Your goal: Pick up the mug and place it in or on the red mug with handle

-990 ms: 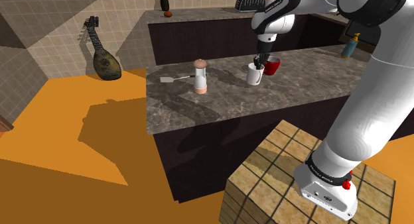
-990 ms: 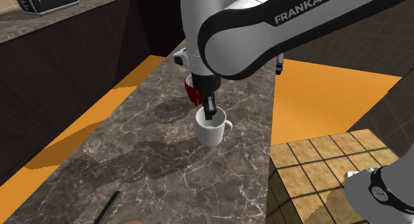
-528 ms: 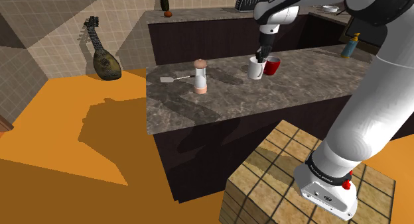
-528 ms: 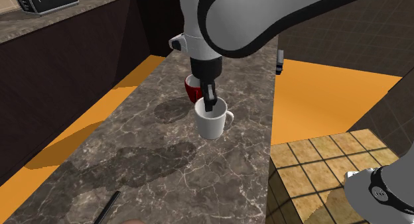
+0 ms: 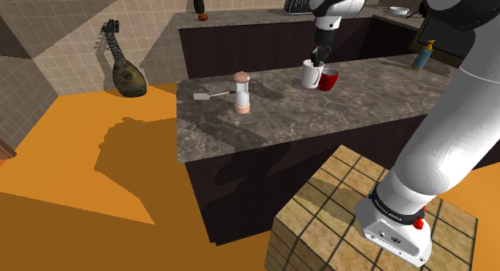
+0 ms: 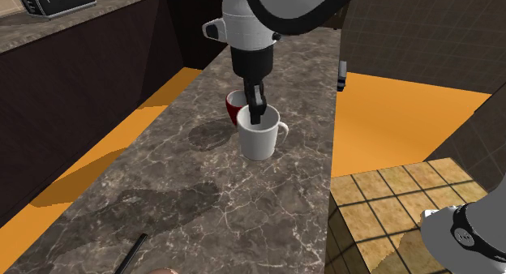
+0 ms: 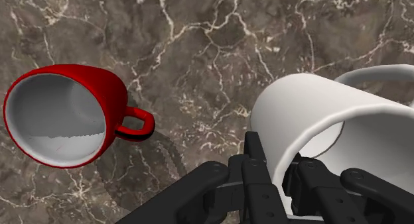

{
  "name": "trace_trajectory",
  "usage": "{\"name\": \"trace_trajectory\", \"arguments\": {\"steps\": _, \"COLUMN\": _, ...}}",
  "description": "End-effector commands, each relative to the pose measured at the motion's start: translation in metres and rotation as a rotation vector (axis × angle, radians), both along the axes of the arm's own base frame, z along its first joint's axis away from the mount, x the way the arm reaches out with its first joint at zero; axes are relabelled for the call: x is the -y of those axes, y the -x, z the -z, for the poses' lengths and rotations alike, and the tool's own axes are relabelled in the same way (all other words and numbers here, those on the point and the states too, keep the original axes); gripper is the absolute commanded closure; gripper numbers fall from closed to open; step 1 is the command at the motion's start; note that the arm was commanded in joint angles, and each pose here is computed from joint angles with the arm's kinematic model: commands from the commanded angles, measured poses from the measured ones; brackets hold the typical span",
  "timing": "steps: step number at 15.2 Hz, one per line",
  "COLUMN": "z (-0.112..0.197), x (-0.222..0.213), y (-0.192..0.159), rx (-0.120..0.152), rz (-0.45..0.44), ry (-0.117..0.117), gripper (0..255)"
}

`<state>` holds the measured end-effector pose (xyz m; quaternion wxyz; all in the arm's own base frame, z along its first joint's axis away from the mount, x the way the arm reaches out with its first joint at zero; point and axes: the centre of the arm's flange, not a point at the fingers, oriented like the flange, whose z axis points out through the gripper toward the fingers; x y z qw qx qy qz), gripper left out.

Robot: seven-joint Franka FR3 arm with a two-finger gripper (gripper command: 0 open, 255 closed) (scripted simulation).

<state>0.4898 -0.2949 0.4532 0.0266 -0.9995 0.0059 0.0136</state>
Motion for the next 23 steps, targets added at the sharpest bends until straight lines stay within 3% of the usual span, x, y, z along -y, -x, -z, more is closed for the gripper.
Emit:
{"name": "trace_trajectory", "arguments": {"steps": 1, "z": -0.011, "x": 0.000, "y": 0.000, "rx": 0.000, "rz": 0.000, "ry": 0.000, "gripper": 255}}
{"name": "trace_trajectory", "arguments": {"steps": 12, "z": -0.066, "x": 0.000, "y": 0.000, "rx": 0.000, "rz": 0.000, "ry": 0.000, "gripper": 255}}
{"name": "trace_trajectory", "arguments": {"steps": 23, "z": -0.083, "x": 0.144, "y": 0.001, "rx": 0.000, "rz": 0.000, "ry": 0.000, "gripper": 255}}
